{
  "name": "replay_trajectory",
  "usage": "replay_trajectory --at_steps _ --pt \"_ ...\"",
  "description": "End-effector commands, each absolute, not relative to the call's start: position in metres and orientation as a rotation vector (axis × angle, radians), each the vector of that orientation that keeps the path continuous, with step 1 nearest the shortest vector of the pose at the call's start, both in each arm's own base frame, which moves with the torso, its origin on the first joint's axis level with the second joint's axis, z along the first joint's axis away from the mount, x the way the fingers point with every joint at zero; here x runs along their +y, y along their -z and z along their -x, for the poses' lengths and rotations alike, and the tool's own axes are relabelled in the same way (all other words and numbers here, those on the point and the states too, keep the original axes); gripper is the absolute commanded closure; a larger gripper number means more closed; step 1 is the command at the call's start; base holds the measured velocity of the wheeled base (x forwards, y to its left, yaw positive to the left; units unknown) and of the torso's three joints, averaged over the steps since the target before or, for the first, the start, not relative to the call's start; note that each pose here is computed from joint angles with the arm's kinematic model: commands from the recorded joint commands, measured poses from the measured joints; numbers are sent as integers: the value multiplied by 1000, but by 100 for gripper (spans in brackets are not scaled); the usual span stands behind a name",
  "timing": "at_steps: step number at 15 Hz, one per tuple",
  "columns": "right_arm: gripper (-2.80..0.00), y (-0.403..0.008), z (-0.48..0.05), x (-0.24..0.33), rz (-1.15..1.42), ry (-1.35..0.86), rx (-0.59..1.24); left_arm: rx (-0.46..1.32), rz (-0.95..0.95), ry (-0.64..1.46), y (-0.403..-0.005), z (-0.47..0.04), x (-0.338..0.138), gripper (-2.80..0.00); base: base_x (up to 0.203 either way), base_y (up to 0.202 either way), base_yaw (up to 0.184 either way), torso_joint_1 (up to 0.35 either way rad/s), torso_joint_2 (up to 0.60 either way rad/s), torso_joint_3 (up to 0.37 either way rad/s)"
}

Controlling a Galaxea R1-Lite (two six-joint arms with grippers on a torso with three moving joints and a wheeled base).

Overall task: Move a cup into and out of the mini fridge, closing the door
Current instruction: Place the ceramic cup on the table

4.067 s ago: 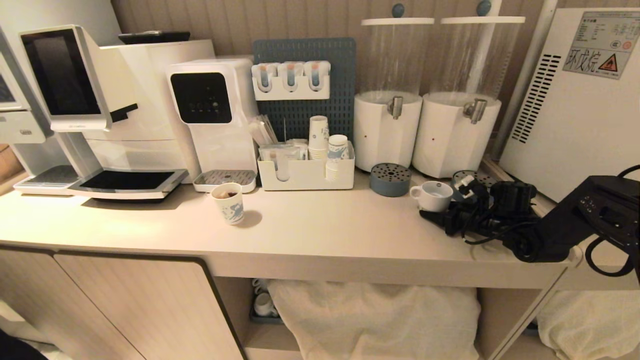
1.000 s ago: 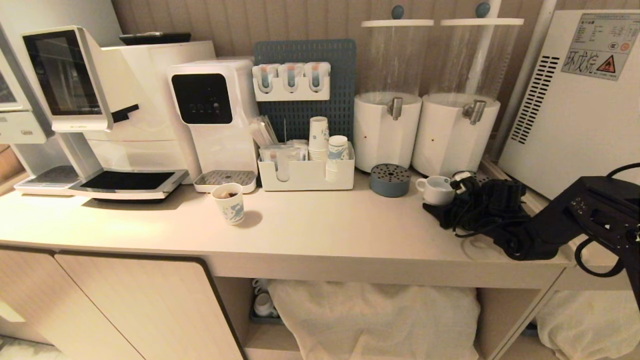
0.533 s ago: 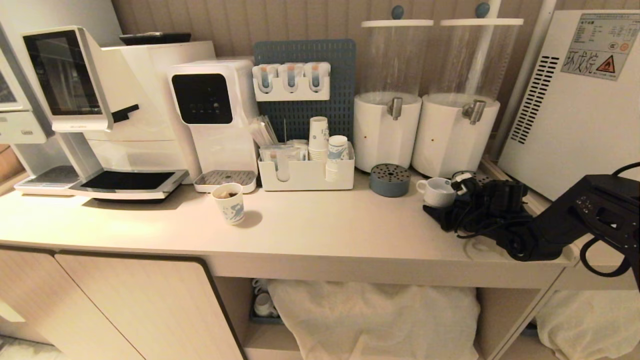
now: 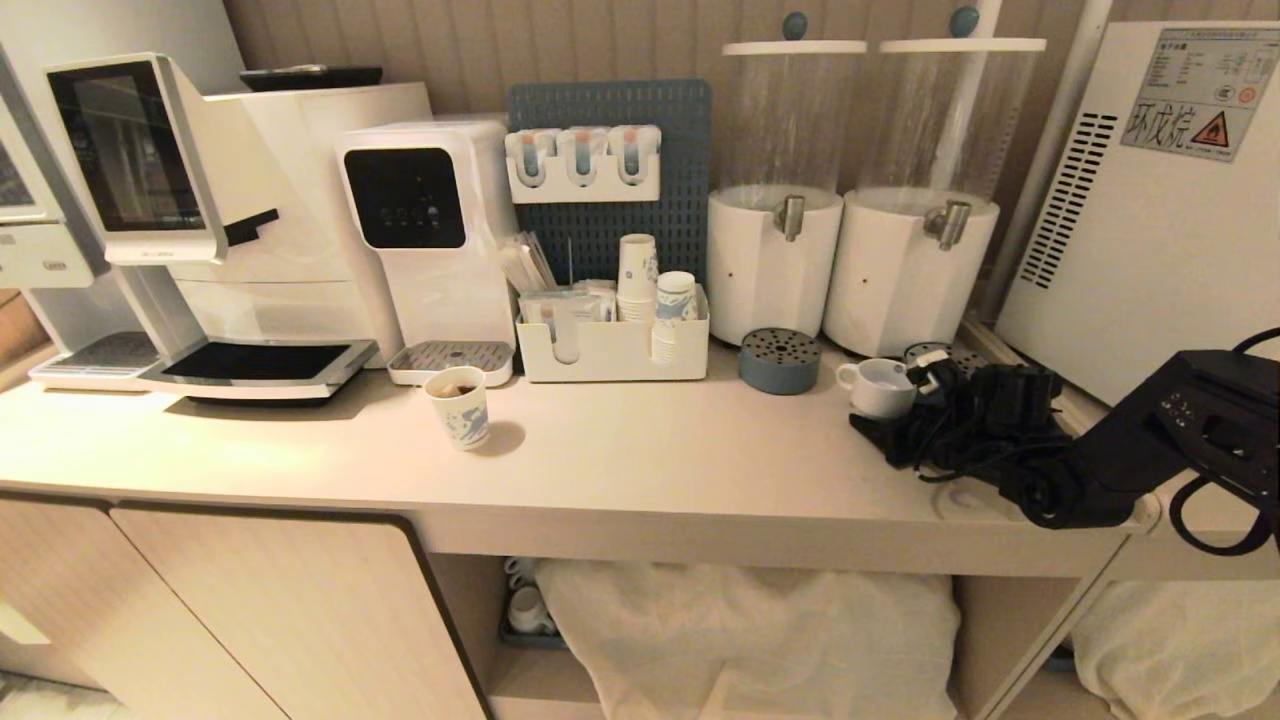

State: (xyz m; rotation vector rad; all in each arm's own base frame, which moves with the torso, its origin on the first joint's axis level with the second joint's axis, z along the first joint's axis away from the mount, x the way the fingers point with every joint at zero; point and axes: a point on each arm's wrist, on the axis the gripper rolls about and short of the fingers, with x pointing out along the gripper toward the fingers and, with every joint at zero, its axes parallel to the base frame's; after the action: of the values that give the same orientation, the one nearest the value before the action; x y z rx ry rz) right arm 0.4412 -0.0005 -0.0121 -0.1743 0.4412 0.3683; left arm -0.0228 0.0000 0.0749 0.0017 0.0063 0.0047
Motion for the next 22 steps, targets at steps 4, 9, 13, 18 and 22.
replay_trajectory --at_steps 4,9,13,18,22 --pt "-280 13 -436 0 169 -375 461 6 -2 -5 -75 23 0 0 0 0 0 0 0 0" --pt "-280 13 -435 0 166 -375 465 6 -2 -6 -75 23 0 0 0 0 0 0 0 0" --pt "-280 11 -435 0 167 -372 460 6 -2 -6 -75 23 0 0 0 0 0 0 0 0" --pt "-280 -4 -431 -1 173 -369 438 7 -2 -6 -75 23 0 0 0 0 0 0 0 0" --pt "-280 -9 -430 -3 173 -364 429 6 -2 -6 -75 23 0 0 0 0 0 0 0 0"
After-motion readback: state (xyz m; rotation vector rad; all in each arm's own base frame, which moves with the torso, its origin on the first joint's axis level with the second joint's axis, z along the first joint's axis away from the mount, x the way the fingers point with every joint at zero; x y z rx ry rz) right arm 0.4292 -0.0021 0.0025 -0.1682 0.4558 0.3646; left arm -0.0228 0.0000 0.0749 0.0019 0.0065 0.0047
